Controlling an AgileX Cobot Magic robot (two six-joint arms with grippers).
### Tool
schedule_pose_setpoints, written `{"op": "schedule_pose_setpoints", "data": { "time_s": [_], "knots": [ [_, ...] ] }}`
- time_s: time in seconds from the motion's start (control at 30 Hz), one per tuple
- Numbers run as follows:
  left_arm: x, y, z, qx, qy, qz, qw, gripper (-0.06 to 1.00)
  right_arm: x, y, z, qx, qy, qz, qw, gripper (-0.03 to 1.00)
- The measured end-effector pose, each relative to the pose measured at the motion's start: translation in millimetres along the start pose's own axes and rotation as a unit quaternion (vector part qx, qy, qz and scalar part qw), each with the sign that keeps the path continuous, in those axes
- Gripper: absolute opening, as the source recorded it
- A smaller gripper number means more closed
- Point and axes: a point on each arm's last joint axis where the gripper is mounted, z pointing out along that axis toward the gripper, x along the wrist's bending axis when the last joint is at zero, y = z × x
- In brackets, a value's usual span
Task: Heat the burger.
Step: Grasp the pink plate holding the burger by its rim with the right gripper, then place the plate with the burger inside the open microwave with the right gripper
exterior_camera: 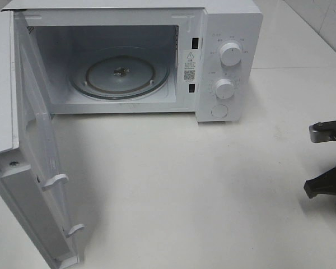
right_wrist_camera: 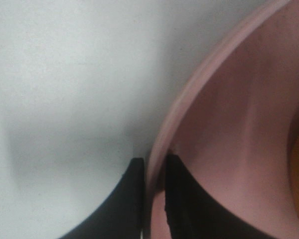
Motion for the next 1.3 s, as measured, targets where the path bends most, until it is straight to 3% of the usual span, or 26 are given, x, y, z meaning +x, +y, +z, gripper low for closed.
{"op": "schedule_pose_setpoints", "data": {
  "time_s": [0.23,0.4,0.87,1.3],
  "knots": [
    [0,0,0,0.0,0.0,0.0,1.0,0.97,7,0,-4,-0.005,-0.023,-0.013,1.0,0.08],
    [0,0,0,0.0,0.0,0.0,1.0,0.97,19,-2,-11,-0.011,-0.069,-0.038,0.997,0.04],
    [0,0,0,0.0,0.0,0.0,1.0,0.97,41,-9,-19,-0.001,-0.145,-0.08,0.986,0.04],
    [0,0,0,0.0,0.0,0.0,1.0,0.97,56,-35,-40,-0.032,-0.16,-0.117,0.98,0.04]
  ]
}}
